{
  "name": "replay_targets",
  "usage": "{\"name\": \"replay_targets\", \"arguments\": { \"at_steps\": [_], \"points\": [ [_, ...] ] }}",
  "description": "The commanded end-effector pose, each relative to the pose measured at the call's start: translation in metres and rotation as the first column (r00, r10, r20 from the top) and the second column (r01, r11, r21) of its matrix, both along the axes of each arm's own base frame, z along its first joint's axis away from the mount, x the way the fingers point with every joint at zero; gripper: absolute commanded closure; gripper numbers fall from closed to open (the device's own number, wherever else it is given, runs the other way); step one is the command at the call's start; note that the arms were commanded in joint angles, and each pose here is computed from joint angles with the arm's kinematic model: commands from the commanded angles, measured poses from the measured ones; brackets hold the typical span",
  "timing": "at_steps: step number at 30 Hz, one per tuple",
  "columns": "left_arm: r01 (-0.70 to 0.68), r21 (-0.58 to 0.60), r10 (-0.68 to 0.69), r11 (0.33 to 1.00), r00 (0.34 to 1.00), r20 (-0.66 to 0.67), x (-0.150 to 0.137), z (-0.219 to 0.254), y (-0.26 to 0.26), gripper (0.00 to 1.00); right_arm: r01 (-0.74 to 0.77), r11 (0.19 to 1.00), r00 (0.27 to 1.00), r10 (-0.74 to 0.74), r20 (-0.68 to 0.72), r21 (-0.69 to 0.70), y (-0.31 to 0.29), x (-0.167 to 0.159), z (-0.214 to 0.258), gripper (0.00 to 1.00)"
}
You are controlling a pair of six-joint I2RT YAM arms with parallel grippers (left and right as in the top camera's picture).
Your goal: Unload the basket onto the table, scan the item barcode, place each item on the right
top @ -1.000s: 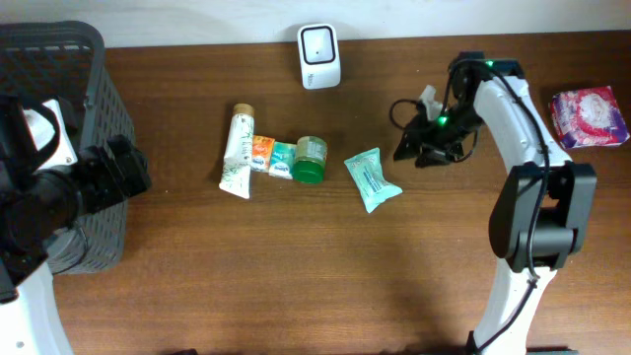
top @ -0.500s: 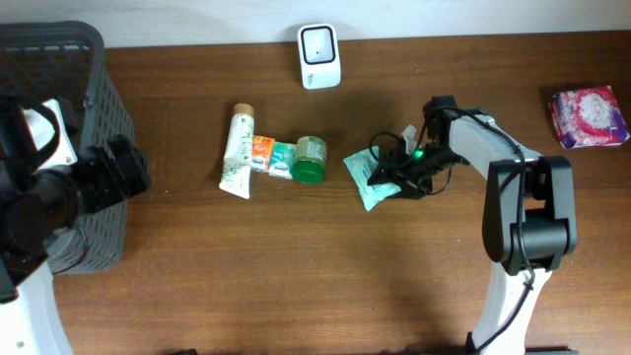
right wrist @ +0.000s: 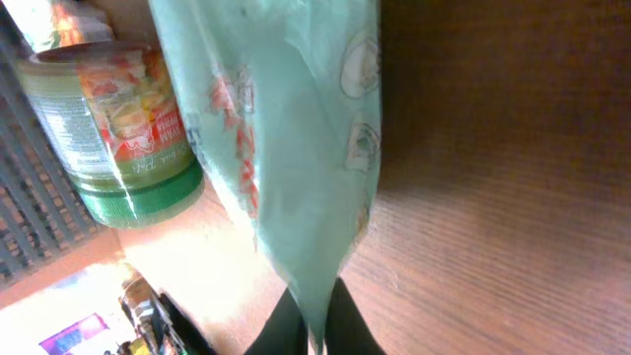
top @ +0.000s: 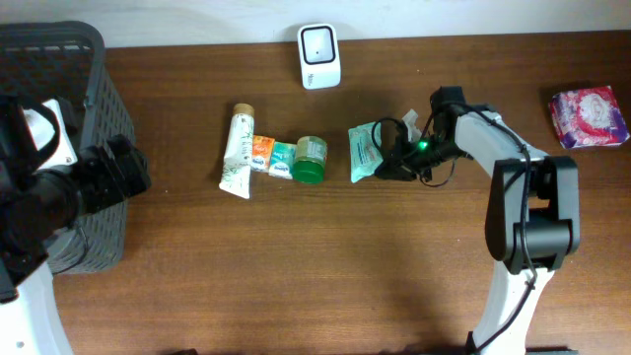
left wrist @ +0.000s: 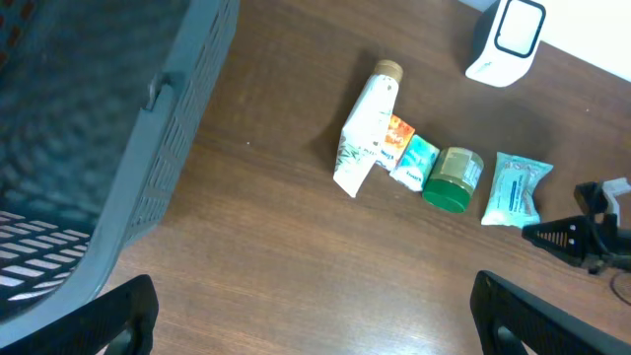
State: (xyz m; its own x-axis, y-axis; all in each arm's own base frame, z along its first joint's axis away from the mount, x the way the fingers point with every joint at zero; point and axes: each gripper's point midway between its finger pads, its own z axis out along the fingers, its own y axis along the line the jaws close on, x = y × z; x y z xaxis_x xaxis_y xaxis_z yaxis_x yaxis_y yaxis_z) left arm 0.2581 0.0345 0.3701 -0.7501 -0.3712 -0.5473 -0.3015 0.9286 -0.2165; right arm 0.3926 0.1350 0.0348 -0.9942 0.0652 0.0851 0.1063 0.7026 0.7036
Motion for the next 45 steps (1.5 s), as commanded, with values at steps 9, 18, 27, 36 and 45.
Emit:
{"name": "replay_targets", "arguments": {
  "at_steps": [9, 18, 27, 36, 45],
  "points": [
    [-0.013, -0.006, 0.013, 1.000, 1.000, -0.001, -0.001, 0.000, 0.001, 0.01, 0.106, 0.994, 0.987, -0.110, -0.113, -0.036, -0.003, 0.009, 0.021, 0.86],
    [-0.013, -0.006, 0.013, 1.000, 1.000, -0.001, -0.001, 0.000, 0.001, 0.01, 0.387, 0.909, 0.807, -0.414, -0.421, -0.152, 0.035, 0.002, 0.015, 0.79],
    [-0.013, -0.006, 0.013, 1.000, 1.000, -0.001, -0.001, 0.000, 0.001, 0.01, 0.538, 0.758, 0.772, -0.619, -0.146, -0.368, 0.015, 0.040, -0.019, 0.52],
    [-0.013, -0.006, 0.013, 1.000, 1.000, -0.001, -0.001, 0.000, 0.001, 0.01, 0.354, 0.811, 0.935, -0.322, 0.149, -0.466, -0.028, 0.061, -0.022, 0.52],
    [-0.013, -0.006, 0.013, 1.000, 1.000, -0.001, -0.001, 0.000, 0.001, 0.01, 0.329, 0.903, 0.939, -0.282, 0.197, -0.277, -0.048, 0.088, 0.005, 0.36]
  ]
}}
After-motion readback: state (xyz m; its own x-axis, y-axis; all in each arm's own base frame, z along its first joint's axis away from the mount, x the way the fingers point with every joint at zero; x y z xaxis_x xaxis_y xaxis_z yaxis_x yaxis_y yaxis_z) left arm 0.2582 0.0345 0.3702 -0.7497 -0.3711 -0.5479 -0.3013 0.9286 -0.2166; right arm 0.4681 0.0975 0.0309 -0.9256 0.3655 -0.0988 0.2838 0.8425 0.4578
